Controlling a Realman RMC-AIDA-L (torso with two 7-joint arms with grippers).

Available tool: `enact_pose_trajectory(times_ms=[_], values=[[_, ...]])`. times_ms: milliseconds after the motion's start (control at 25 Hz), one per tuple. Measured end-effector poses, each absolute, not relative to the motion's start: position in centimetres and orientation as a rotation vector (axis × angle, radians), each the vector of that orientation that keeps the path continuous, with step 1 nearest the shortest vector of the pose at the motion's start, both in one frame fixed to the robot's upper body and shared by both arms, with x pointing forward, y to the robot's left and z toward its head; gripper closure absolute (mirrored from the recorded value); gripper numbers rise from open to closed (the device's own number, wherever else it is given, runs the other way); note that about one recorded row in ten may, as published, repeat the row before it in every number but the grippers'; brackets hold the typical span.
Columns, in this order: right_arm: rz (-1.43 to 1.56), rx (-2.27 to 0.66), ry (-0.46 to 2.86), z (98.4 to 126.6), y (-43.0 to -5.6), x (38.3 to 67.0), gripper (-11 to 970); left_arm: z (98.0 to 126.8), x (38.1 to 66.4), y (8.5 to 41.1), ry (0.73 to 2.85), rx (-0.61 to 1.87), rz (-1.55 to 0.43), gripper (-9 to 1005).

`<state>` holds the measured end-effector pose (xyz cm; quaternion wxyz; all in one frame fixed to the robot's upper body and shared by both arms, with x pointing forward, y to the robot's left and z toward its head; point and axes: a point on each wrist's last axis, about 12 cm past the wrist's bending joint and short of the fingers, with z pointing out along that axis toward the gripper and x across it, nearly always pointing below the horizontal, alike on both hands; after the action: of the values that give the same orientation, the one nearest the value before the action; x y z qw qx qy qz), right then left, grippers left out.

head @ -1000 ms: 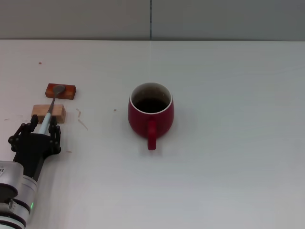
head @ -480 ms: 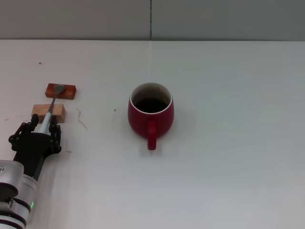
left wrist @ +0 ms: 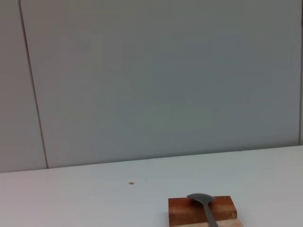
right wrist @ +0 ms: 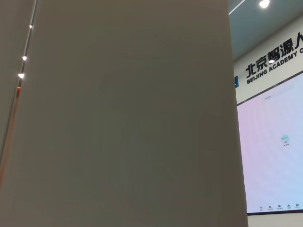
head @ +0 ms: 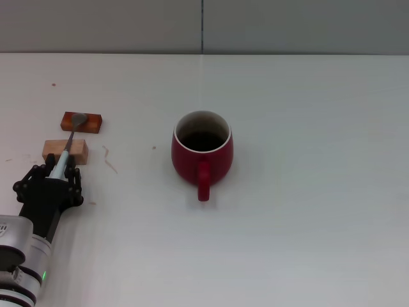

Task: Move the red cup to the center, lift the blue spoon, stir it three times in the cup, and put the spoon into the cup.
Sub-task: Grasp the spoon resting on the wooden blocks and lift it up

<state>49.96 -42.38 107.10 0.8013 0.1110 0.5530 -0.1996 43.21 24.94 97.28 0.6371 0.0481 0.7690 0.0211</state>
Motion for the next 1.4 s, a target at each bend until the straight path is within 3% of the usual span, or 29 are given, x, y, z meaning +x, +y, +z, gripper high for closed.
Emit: enact_pose_trajectory(times_ms=[360, 1400], values=[[-0.428, 0.240, 1.187, 107.04, -42.39, 49.87, 319, 97.22, 43.05, 24.88, 1.760, 0.108, 0.045, 682], [-0.426, 0.239, 1.192, 106.98, -42.37, 49.90, 320, 97.31, 43.31, 24.68, 1.755, 0.119, 0.033, 691]])
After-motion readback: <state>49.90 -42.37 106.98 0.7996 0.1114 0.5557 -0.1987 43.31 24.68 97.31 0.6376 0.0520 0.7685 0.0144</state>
